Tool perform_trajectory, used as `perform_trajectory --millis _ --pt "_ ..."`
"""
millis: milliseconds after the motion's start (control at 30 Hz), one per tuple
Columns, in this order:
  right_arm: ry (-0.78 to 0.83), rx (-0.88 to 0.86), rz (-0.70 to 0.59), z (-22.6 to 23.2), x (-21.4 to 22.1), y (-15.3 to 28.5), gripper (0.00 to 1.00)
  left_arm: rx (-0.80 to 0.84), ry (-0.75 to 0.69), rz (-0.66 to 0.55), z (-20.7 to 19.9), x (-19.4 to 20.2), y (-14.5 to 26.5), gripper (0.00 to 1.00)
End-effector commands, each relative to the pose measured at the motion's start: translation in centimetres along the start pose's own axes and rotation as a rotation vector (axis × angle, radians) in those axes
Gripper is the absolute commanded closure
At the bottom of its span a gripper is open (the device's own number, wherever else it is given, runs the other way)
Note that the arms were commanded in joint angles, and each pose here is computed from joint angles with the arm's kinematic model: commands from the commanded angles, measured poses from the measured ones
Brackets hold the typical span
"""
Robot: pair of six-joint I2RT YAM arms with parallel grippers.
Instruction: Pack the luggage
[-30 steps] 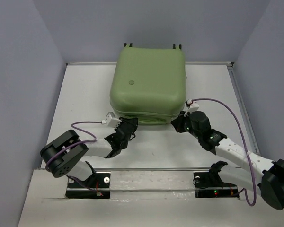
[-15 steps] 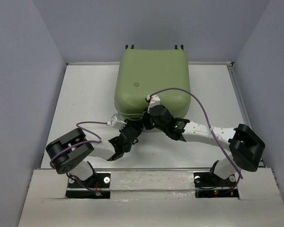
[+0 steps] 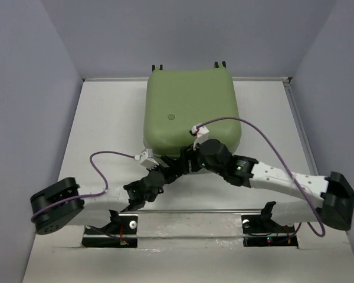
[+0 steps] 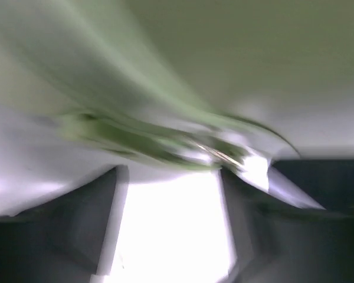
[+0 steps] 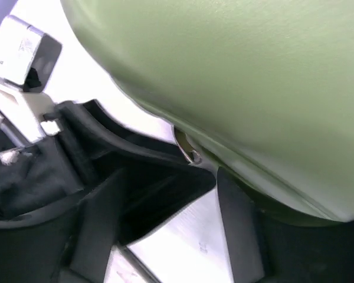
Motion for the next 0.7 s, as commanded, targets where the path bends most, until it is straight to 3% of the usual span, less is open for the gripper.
perform_trajectory --millis 0,33,100,167,267,400,533,600,667 --pt "-0.047 0.033 -0.092 -0.5 -2.5 5.8 0.23 0.081 -0.119 0.054 -2.7 -0.2 2.8 0.09" --pt "-0.044 0.069 -0.079 -1.2 -2.5 6.7 0.22 0.121 -0.096 0.036 -4.2 -1.3 3.7 0.07" --pt "-0.059 0.147 -0.148 -2.8 -4.2 9.0 0.18 0.078 -0.169 0.038 -3.5 -2.0 5.0 0.03" --pt "-0.068 0.208 -0.182 -4.6 -5.9 10.5 0.14 0.147 -0.135 0.003 -6.4 -4.2 6.8 0.01" --pt "-0.099 0.358 -0.272 -8.8 -9.3 13.2 0.00 0.137 -0.181 -0.043 -8.1 -7.6 9.4 0.01" --pt "-0.162 0.508 -0.329 -16.0 -12.9 15.0 0.00 0.116 -0.248 -0.150 -12.8 -11.8 11.2 0.01" --pt "-0.231 0.586 -0.295 -22.5 -14.6 14.1 0.00 0.045 -0.460 -0.125 -17.5 -14.3 7.1 0.01" --pt "-0.248 0.563 -0.250 -24.5 -14.7 12.0 0.00 0.066 -0.469 -0.128 -18.4 -16.0 5.0 0.01" --pt "-0.243 0.526 -0.255 -25.4 -16.4 11.1 0.00 -0.013 -0.472 -0.168 -17.2 -19.2 2.1 0.01"
Point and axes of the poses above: each gripper's point midway between its finger pads, its own y axis back along the fingers, its own z axis along the line the jaws close on, x = y × z, the point moved 4 cm from there along y, back along the fingers, and after that the axes turned 11 degrees about y, right-handed, at the moved point
